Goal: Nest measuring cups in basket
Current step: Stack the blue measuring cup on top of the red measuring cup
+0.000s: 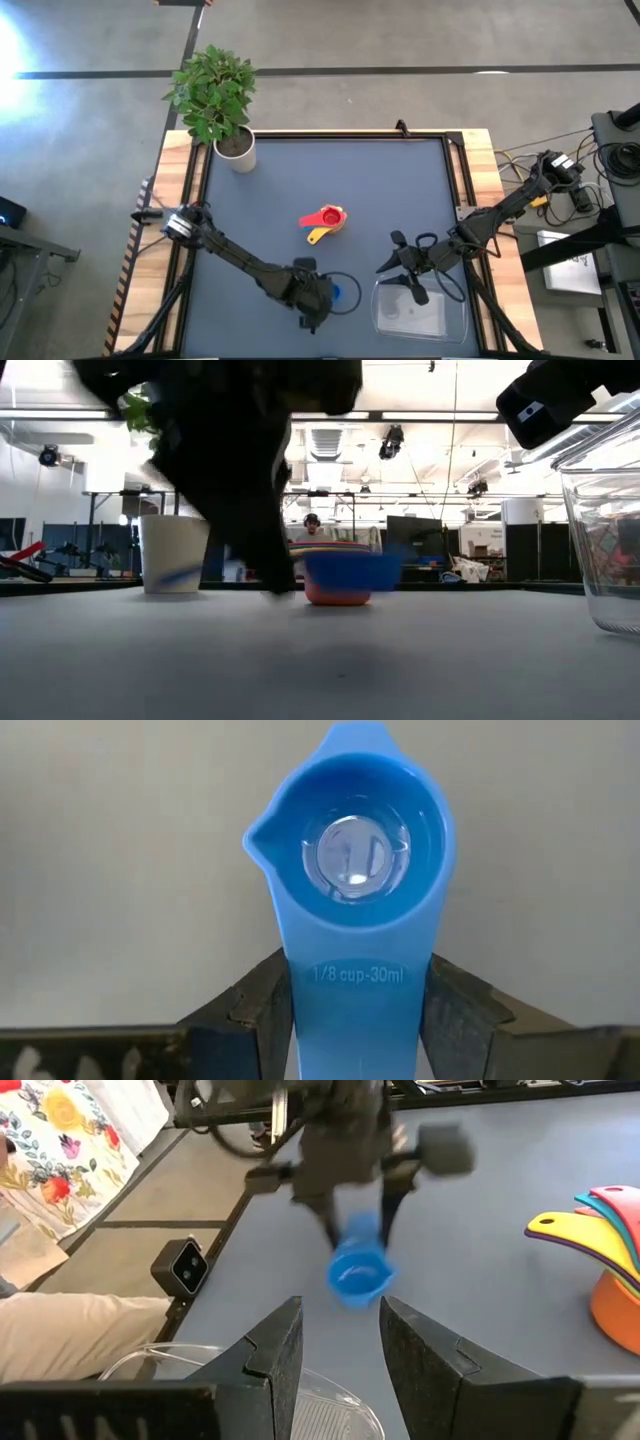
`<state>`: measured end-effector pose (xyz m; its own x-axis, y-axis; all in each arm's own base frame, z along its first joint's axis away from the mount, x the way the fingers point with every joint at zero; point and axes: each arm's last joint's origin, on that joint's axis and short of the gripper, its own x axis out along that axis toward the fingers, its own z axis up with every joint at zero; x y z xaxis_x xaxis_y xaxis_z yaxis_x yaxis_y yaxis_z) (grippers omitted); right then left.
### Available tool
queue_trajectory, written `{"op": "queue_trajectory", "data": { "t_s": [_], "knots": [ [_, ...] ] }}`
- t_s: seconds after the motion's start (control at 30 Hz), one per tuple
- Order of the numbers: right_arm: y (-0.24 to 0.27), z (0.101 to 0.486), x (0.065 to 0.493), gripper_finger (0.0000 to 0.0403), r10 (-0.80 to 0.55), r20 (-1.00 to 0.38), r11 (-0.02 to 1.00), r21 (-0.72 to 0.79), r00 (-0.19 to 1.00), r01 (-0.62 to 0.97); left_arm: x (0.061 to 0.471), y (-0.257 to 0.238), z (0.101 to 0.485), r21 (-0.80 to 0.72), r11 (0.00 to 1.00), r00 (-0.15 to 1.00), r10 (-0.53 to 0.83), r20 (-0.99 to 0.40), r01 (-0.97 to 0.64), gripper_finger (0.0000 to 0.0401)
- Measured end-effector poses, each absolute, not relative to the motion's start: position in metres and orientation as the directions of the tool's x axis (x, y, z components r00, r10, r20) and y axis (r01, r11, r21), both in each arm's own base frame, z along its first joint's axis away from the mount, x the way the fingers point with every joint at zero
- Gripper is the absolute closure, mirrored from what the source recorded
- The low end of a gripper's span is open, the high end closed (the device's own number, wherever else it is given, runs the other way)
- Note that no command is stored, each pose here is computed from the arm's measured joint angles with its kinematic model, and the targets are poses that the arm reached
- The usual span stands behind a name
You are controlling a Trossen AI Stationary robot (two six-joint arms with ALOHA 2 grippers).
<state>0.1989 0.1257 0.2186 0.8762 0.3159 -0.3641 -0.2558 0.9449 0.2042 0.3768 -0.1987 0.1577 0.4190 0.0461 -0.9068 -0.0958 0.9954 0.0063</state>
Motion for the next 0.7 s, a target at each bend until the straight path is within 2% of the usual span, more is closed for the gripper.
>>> {"op": "queue_trajectory", "data": {
  "t_s": [0.17, 0.33, 0.7],
  "knots": [
    [0.126, 0.218, 0.199, 0.028, 0.315, -0.367, 0.945, 0.202, 0.875, -0.256, 0.378, -0.172, 0.195, 0.096, 0.981, 0.436, 0.161, -0.885, -0.168, 0.025],
    [0.125, 0.218, 0.199, 0.028, 0.308, -0.367, 0.948, 0.199, 0.878, -0.25, 0.385, -0.134, 0.225, 0.066, 0.953, 0.487, 0.21, -0.848, -0.296, 0.025],
    [0.125, 0.218, 0.199, 0.028, 0.307, -0.37, 0.948, 0.201, 0.877, -0.248, 0.396, -0.054, 0.226, 0.088, 0.863, 0.382, 0.309, -0.871, -0.498, 0.025]
  ]
}}
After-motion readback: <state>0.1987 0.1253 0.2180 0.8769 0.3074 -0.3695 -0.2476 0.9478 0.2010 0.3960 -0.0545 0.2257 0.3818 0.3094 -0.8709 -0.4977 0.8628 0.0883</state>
